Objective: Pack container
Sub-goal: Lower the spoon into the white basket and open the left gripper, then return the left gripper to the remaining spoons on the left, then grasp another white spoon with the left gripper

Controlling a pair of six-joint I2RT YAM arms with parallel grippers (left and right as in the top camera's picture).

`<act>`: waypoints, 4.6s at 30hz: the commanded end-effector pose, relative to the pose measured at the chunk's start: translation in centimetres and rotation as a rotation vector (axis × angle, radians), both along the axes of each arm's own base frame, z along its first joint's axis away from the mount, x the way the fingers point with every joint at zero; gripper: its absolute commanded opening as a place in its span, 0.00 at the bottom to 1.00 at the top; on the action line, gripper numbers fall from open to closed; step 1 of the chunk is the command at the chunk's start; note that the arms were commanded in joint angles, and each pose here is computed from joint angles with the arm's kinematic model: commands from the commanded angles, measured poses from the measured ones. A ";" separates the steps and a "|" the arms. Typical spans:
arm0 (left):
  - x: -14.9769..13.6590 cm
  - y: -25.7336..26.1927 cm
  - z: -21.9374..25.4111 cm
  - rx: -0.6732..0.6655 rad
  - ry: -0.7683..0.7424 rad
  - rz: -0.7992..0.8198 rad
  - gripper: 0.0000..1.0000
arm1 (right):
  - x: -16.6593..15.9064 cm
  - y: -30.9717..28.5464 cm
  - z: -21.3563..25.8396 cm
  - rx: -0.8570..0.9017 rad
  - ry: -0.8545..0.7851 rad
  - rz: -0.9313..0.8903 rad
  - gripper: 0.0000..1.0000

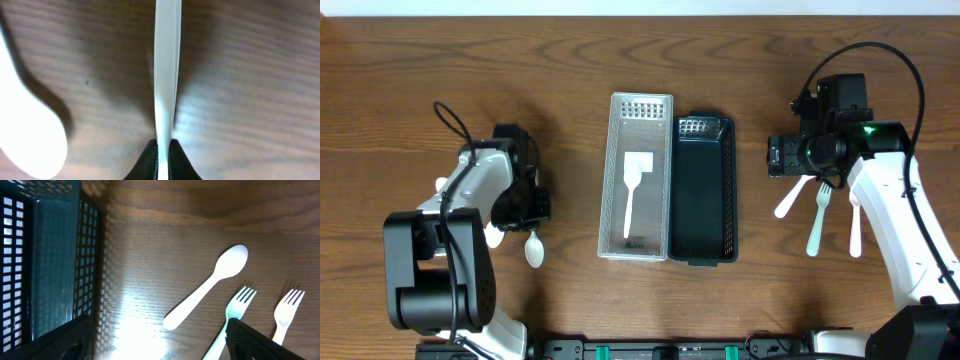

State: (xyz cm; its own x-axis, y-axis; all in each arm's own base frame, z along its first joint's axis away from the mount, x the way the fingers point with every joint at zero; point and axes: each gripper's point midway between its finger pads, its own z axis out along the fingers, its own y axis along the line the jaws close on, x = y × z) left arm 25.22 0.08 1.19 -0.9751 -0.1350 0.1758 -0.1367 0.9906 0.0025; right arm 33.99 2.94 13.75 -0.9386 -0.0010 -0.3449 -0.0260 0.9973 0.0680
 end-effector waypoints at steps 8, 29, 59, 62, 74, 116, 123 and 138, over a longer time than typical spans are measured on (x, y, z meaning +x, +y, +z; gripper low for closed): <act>6.8 -9.6 15.3 -0.047 -0.380 -0.198 0.06 | 0.4 -0.3 0.4 -0.006 -0.013 0.002 0.88; 5.8 -22.9 7.0 -0.082 -0.296 -0.442 0.33 | 0.4 -0.3 0.4 -0.006 -0.012 0.002 0.88; 8.9 11.6 13.8 0.120 -0.406 0.782 0.98 | -1.2 -0.4 -0.1 -0.017 0.053 0.024 0.93; 8.4 14.0 11.1 0.128 -0.335 0.853 0.98 | -1.2 -0.4 -0.1 -0.017 0.053 0.024 0.93; 7.0 15.7 1.9 0.131 -0.076 0.819 0.98 | -1.3 -0.4 -0.1 -0.017 0.057 0.024 0.94; 3.4 13.2 -4.1 0.079 0.031 0.797 0.23 | -2.3 -0.5 -0.4 -0.019 0.102 0.024 0.93; 3.4 13.2 -4.1 0.080 0.030 0.797 0.12 | -2.3 -0.5 -0.4 -0.019 0.102 0.024 0.93; 4.1 14.6 -0.8 0.171 -0.058 0.722 0.06 | -2.3 -0.5 -0.4 -0.018 0.100 0.024 0.94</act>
State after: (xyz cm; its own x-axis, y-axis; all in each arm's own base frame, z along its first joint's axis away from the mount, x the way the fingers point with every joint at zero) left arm 30.05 14.52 -0.36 -0.6093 -0.7901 0.0674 -0.7857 0.6130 0.0825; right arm 31.28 2.78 12.92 -0.9716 -0.0220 -0.2357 -0.0370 0.9976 0.0592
